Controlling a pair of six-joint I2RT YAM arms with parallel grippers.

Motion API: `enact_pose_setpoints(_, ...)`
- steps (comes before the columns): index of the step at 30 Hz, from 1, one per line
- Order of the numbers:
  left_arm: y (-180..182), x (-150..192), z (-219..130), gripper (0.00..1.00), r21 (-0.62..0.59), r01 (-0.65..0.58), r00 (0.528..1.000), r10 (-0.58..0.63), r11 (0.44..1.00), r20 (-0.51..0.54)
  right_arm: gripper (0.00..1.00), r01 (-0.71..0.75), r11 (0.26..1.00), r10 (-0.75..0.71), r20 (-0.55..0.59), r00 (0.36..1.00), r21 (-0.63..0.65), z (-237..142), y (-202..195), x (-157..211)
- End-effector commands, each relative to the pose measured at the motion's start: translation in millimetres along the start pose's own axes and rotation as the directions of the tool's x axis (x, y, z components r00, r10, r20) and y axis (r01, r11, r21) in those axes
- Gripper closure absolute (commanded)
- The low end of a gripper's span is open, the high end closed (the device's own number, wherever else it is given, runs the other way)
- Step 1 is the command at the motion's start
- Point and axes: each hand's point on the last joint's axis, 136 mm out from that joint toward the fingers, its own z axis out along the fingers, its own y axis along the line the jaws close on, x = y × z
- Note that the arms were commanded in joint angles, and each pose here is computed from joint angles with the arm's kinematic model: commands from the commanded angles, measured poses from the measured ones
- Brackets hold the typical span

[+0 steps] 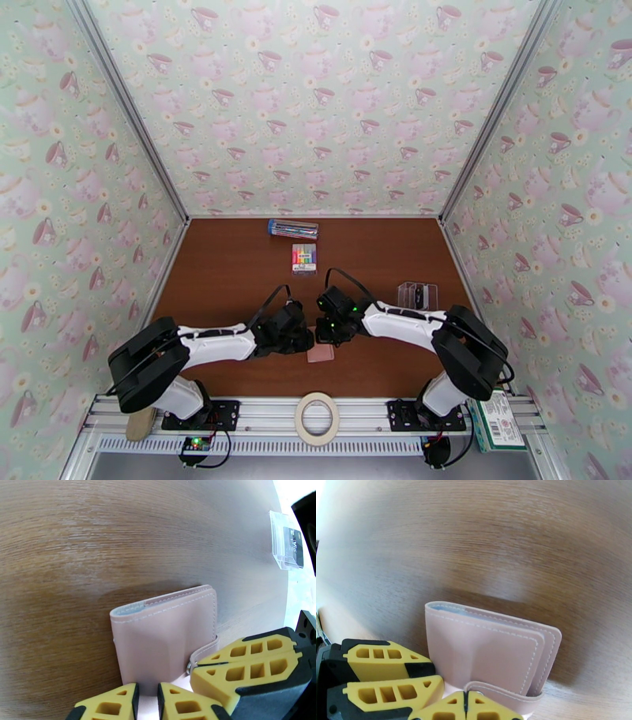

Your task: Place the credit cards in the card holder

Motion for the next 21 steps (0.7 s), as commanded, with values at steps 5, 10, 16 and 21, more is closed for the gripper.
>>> enact_pose_setpoints(5,2,8,6,0.77,-0.020,-0.003,0.999,0.002,1.000,-0.032,1.00,0.016,1.000,-0.015,-0.070,0.997,0.010,13,1,16)
enact_pose_setpoints(10,1,7,6,0.77,-0.021,-0.005,0.999,0.004,1.000,-0.033,1.00,0.009,1.000,-0.006,-0.075,0.997,0.028,14,-4,18)
enact_pose_setpoints(16,2,8,6,0.77,-0.023,-0.005,0.999,0.004,1.000,-0.032,1.00,0.004,0.998,0.000,-0.072,0.997,0.060,11,-11,21)
enact_pose_setpoints(21,2,8,5,0.77,-0.021,-0.004,1.000,0.003,1.000,-0.031,1.00,-0.007,0.997,0.012,-0.060,0.998,0.082,7,-17,24)
